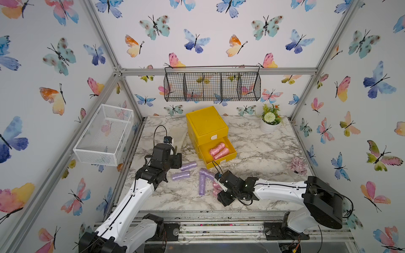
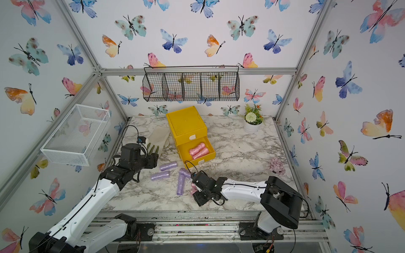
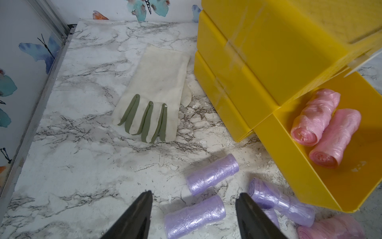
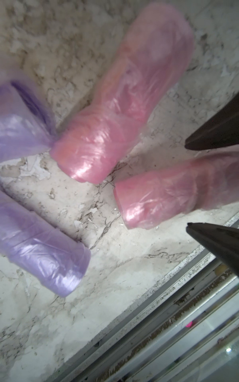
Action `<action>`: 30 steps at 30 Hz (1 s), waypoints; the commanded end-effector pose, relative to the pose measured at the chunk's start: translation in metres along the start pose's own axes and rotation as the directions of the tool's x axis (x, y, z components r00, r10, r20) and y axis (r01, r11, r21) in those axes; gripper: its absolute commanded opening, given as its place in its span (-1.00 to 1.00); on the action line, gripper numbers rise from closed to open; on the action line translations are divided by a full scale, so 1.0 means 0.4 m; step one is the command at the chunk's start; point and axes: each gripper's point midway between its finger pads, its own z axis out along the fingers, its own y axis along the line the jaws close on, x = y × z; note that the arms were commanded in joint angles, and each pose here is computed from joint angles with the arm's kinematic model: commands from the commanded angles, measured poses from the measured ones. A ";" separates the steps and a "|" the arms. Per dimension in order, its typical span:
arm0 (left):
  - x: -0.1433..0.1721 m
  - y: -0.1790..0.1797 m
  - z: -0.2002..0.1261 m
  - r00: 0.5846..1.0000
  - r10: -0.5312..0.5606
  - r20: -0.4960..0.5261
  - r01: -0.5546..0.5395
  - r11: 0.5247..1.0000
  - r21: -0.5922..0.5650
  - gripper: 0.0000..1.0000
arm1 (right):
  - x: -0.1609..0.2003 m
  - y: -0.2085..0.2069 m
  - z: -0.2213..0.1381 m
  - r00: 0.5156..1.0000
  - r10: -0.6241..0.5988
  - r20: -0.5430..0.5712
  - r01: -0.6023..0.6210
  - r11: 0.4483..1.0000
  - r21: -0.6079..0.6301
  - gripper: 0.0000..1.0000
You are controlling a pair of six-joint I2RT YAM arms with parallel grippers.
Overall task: Sort the rolls of trash bags by color and place them into the drawer
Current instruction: Pick up the roll of trash bags from the center of the board.
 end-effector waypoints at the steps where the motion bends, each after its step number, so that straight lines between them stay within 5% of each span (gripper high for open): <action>1: 0.003 -0.003 0.003 1.000 -0.005 -0.006 0.005 1.000 0.015 0.37 | -0.004 -0.006 -0.003 1.000 -0.020 -0.006 0.021 0.999 0.033 0.19; 14: 0.005 -0.003 0.005 1.000 -0.004 -0.011 0.004 1.000 0.014 0.38 | -0.004 -0.012 0.003 0.999 -0.040 -0.021 0.041 0.998 0.056 -0.08; 30: 0.007 -0.004 0.006 1.000 -0.003 -0.013 0.003 1.000 0.016 0.38 | 0.006 0.001 0.018 0.997 -0.066 -0.046 0.068 0.996 0.049 -0.18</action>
